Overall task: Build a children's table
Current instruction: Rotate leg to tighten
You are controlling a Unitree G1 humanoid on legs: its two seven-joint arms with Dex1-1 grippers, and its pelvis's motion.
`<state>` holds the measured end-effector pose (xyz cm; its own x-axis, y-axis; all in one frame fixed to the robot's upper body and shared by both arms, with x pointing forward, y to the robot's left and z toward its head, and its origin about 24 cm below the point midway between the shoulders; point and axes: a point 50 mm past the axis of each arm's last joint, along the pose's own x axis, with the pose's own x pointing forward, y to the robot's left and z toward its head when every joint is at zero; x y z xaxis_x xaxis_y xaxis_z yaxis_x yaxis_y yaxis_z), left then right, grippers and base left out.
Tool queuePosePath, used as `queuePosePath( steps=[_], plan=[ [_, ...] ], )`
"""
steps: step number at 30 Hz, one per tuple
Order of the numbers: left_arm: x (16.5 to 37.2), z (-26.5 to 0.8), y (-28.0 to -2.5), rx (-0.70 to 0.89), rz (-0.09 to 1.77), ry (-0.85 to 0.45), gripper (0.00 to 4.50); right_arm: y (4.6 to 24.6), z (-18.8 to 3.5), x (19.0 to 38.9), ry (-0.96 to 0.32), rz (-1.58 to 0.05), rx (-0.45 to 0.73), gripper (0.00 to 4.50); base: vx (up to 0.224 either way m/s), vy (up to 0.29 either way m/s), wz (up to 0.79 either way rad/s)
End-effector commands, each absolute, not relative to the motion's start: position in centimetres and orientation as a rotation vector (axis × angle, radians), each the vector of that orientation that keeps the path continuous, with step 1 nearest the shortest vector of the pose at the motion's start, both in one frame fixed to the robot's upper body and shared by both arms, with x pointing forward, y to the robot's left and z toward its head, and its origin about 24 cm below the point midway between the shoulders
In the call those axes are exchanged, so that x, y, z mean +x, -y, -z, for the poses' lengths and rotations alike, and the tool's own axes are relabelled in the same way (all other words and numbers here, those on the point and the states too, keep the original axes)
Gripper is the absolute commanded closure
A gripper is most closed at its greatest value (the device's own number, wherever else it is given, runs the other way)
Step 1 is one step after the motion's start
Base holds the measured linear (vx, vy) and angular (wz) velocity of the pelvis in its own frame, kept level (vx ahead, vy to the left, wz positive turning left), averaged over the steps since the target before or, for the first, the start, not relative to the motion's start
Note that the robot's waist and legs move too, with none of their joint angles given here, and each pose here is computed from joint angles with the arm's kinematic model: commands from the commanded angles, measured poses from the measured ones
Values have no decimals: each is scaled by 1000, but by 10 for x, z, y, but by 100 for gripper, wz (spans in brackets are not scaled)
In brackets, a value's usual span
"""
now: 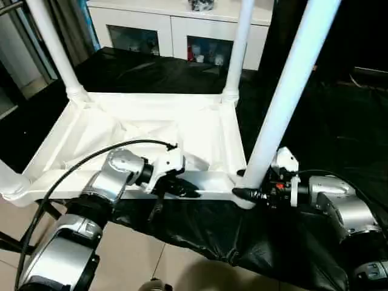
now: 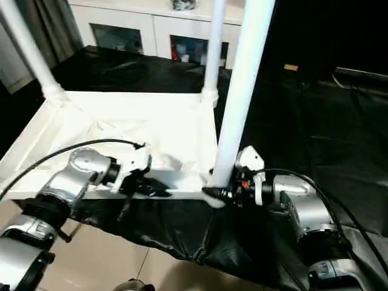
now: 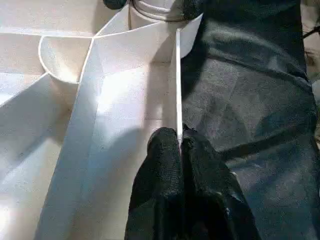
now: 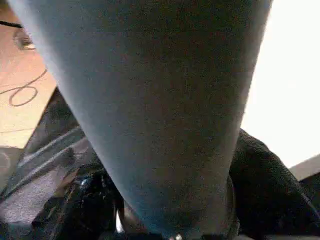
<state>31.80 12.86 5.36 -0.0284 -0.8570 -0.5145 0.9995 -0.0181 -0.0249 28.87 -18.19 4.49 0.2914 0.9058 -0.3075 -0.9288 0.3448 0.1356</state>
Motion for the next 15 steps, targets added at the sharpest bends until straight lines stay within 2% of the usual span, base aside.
queuePosePath(
  steps=[1,8,9,10,11,15],
  plan=[
    [320,-61,-126,430,1583,-417,450,177,-50,288,-348,-1273,-93,191,0,0,0],
    [321,-60,-122,381,1555,-403,450,169,-45,285,-332,-1235,-45,194,0,0,0],
    [324,-59,-119,365,1497,-397,450,167,-41,289,-306,-1114,-47,194,0,0,0],
    [324,-59,-119,365,1494,-396,450,167,-40,289,-305,-1108,-47,194,0,0,0],
    [330,-57,-115,367,1409,-398,450,165,-36,294,-291,-984,-69,194,0,0,0],
    [336,-56,-102,329,1304,-375,450,157,-30,303,-254,-776,-44,194,0,0,0]
  ],
)
